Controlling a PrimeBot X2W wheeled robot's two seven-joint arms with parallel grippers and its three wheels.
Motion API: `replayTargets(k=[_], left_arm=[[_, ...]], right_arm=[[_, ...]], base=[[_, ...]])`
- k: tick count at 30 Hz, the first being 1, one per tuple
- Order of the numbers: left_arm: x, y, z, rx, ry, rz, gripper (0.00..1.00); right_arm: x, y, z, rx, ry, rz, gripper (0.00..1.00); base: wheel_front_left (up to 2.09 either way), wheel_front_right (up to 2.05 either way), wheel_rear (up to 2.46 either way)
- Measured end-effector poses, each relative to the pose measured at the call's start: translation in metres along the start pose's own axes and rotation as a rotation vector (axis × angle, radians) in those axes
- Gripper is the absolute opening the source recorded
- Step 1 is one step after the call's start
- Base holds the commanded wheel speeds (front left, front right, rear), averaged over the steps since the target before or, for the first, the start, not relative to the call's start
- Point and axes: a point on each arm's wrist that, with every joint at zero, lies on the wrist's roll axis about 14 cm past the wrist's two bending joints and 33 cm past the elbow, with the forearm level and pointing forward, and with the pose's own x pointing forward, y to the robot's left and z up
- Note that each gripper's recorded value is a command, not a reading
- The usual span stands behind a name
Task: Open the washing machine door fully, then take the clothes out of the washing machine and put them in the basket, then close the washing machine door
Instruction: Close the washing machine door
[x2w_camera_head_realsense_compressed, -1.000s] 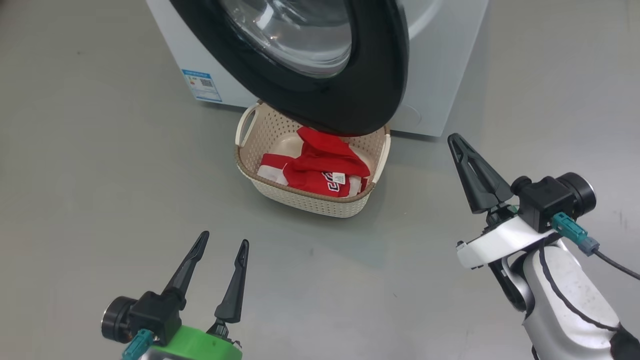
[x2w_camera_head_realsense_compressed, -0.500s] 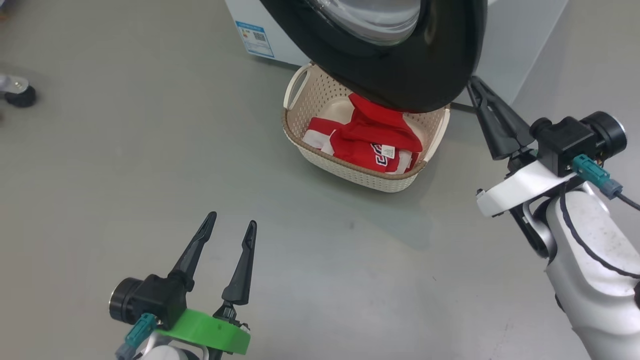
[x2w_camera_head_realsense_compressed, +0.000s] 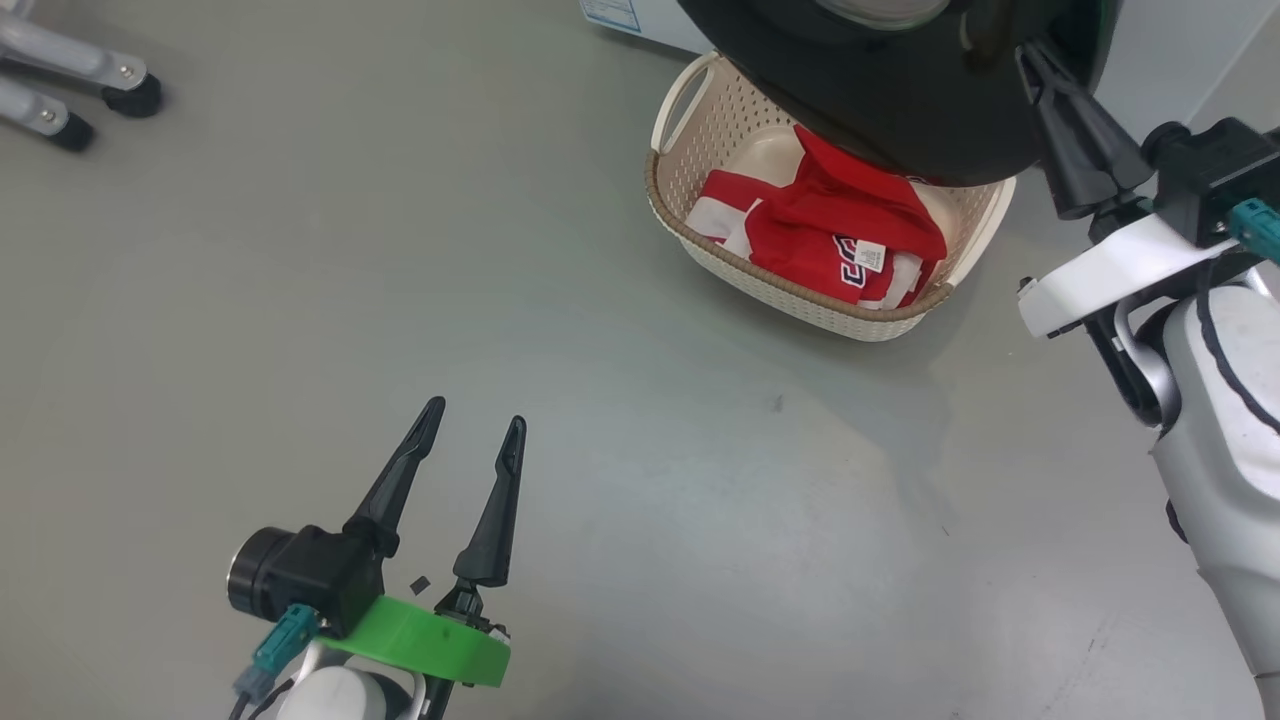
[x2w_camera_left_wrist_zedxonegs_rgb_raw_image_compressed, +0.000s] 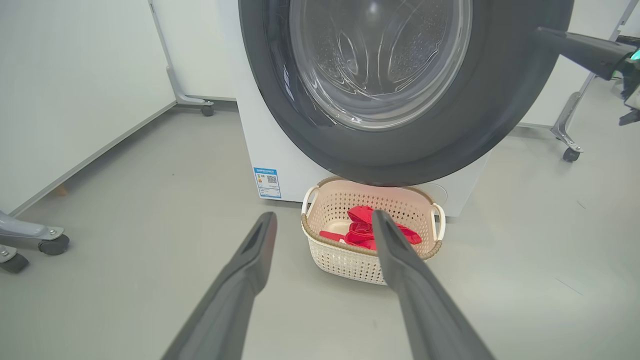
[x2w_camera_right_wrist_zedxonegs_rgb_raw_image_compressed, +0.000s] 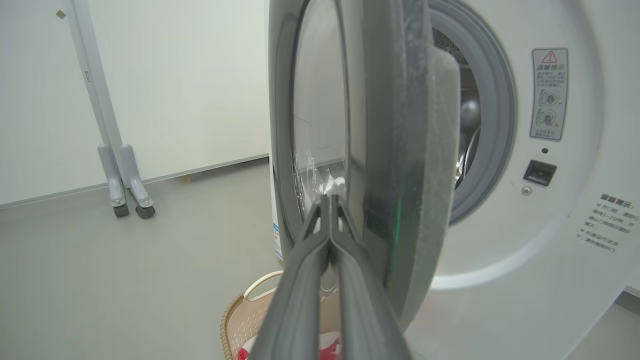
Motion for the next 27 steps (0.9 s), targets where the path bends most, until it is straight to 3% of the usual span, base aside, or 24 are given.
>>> replayTargets(k=[8,27], left_arm=[[0.001,0.005,-0.003,-0.031,0.011,0.028,1.0],[0.007,0.008,-0.012,-0.037,0.043,0.071,1.0]], right_arm=[[0.013,-0.014,-0.013,0.008,0.012,-0.005,0.0],[0.052,-0.06,0.0,-0.096,-0.027,-0.006,0.0]], base=[[0.0,0.0,0.0],[0.0,0.0,0.0]])
